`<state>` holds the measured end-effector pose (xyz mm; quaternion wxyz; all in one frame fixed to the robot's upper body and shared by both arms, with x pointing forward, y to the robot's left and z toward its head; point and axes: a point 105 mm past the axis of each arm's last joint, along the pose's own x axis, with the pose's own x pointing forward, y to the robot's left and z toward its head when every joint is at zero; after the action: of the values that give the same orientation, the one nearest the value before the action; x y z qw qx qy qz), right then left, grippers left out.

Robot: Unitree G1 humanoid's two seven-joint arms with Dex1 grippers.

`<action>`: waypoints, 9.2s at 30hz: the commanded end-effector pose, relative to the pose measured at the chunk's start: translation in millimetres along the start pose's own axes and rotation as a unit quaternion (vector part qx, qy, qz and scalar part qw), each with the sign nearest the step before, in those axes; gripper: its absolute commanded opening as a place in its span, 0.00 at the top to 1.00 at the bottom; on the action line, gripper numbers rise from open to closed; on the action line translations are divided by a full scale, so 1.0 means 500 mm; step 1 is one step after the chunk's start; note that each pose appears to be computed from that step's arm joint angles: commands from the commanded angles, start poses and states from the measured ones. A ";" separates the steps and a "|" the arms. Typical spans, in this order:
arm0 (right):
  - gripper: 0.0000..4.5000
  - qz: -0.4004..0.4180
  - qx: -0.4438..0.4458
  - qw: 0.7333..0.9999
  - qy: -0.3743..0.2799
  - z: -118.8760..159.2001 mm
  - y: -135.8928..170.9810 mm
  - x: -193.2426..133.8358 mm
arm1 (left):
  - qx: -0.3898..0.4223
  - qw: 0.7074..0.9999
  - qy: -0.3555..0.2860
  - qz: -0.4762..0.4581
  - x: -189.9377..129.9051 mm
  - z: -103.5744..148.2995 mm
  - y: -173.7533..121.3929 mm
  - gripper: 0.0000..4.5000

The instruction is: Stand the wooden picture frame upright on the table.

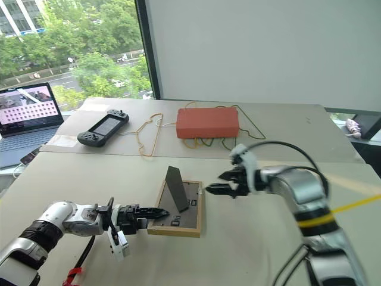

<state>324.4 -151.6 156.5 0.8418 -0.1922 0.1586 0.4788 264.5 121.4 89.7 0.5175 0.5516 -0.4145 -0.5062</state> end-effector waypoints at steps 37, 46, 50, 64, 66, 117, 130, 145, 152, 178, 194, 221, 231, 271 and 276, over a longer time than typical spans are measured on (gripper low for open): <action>0.72 -0.105 -0.538 0.825 -0.137 0.024 0.135 0.112 | -0.029 0.998 -0.003 0.053 -0.007 0.002 0.042 0.74; 0.72 -0.105 -0.532 0.829 -0.137 0.036 0.141 0.108 | -0.033 0.998 0.001 0.051 -0.006 -0.001 0.040 0.74; 0.72 -0.103 -0.530 0.831 -0.133 0.033 0.142 0.110 | -0.036 0.998 0.005 0.048 -0.006 -0.003 0.038 0.74; 0.72 -0.106 -0.534 0.828 -0.135 0.035 0.144 0.115 | -0.038 0.998 0.019 0.056 -0.007 -0.012 0.045 0.23; 0.72 -0.106 -0.534 0.828 -0.134 0.035 0.145 0.116 | -0.039 0.998 0.019 0.053 -0.007 -0.012 0.043 0.17; 0.01 -0.075 -0.545 0.835 -0.006 -0.063 0.082 0.058 | -0.049 0.997 0.019 0.055 0.010 -0.009 0.043 0.73; 0.01 0.220 0.140 0.965 -0.037 0.116 0.072 0.014 | -0.047 0.997 0.017 0.052 0.012 -0.004 0.036 0.73; 0.01 0.250 0.233 0.939 0.027 0.105 0.111 0.161 | -0.045 0.997 0.011 0.055 0.014 0.006 0.034 0.73; 0.01 0.204 0.255 0.945 0.022 0.077 0.060 0.169 | -0.047 0.997 0.015 0.052 0.008 0.010 0.029 0.73; 0.01 0.310 0.209 0.923 -0.084 0.159 0.165 0.091 | -0.050 0.997 0.023 0.051 0.012 0.001 0.028 0.73; 0.01 0.078 0.117 0.990 -0.023 0.021 0.005 0.056 | -0.052 0.997 0.023 0.050 0.011 0.000 0.025 0.73; 0.32 0.005 -0.504 0.856 -0.115 0.027 0.183 0.105 | -0.053 0.997 0.024 0.057 0.004 -0.002 0.032 0.73; 0.66 -0.029 -0.503 0.852 -0.142 0.066 0.180 0.106 | -0.063 0.995 0.033 0.069 0.006 -0.011 0.038 0.73; 0.66 0.074 0.215 0.974 0.003 -0.002 -0.001 0.051 | -0.185 0.959 0.144 0.159 -0.034 0.016 0.064 0.24; 0.58 0.065 0.232 0.971 -0.004 -0.013 0.002 0.049 | -0.185 0.960 0.141 0.153 -0.033 0.017 0.062 0.24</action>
<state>335.3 -128.0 153.8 0.8239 0.0146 0.2455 0.5105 255.0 132.6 110.4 0.7364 0.4442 -0.2938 -0.4173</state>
